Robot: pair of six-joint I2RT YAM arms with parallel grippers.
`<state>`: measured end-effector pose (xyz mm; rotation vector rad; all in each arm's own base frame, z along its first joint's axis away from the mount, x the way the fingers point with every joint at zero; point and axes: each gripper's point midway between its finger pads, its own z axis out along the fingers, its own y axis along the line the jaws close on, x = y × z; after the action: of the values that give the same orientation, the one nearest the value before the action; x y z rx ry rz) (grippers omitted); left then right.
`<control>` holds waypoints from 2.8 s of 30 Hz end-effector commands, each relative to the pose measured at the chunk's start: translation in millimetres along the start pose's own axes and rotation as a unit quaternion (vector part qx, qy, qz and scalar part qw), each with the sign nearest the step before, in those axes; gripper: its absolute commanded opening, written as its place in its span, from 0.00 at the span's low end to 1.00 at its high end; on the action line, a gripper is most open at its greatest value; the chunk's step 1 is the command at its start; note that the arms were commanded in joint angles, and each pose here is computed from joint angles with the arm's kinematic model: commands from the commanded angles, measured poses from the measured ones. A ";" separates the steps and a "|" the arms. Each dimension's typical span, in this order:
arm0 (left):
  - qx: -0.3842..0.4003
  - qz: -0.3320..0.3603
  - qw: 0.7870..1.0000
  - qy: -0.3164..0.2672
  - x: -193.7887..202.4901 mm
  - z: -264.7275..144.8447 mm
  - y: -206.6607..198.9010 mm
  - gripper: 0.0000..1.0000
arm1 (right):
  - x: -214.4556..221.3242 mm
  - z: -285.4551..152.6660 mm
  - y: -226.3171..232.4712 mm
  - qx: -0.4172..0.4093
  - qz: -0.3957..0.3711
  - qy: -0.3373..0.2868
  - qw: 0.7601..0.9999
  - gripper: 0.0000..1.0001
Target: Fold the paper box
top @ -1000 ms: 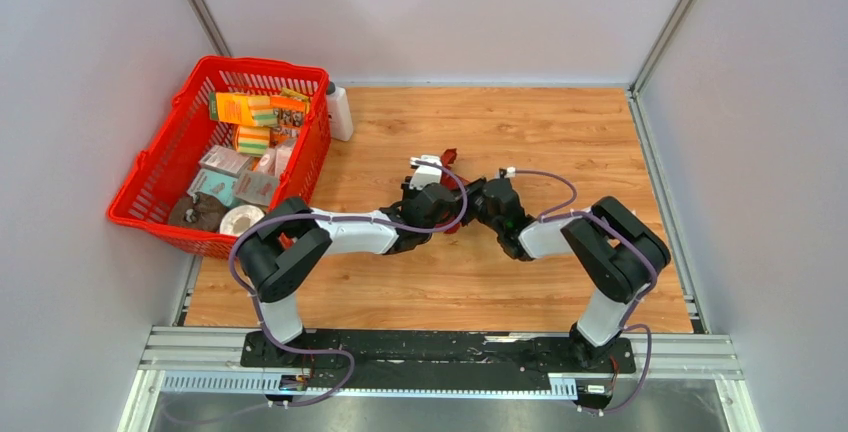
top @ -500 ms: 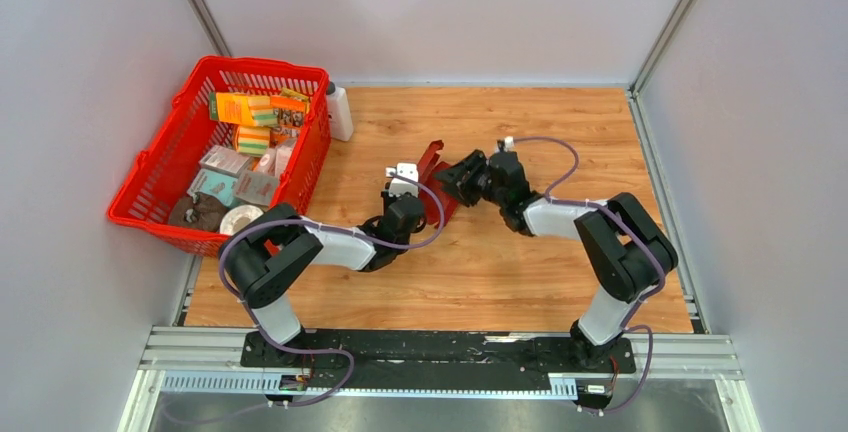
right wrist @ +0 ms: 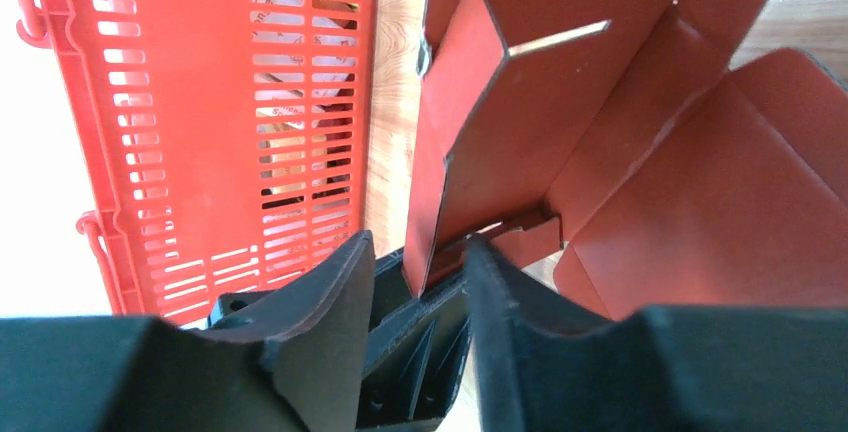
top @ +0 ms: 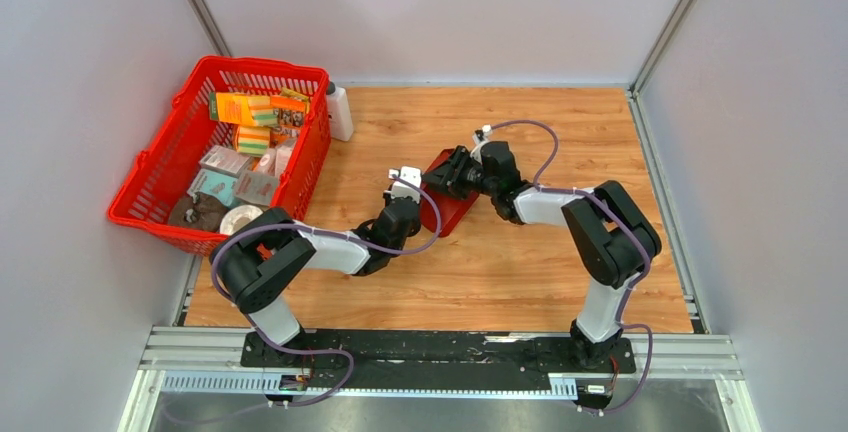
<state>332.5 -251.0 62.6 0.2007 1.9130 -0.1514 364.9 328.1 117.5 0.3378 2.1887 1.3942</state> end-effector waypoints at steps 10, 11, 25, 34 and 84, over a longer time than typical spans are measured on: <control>0.042 0.066 0.997 0.025 7.2 -10.9 -3.3 0.00 | -15.9 9.3 8.6 -0.024 0.018 -0.004 1.000 0.00; 0.035 0.062 0.997 0.028 7.8 -10.8 -1.2 0.02 | -13.2 6.9 5.0 -0.023 0.032 -0.004 0.999 0.00; 0.003 -0.055 0.998 0.016 12.4 -21.0 11.3 0.54 | -15.1 -10.3 -14.5 0.019 0.193 -0.080 0.978 0.00; 0.039 -0.103 0.994 -0.005 5.8 -33.0 11.3 0.53 | -11.2 -13.3 -18.3 0.036 0.225 -0.089 0.970 0.00; -0.168 -0.049 0.985 -0.002 -10.9 11.6 16.0 0.06 | 7.5 -13.3 -20.4 0.043 0.253 -0.068 0.964 0.00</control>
<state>343.3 -251.7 63.6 -0.0328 1.9382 0.0017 363.7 306.4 98.2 1.0876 2.1054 1.4506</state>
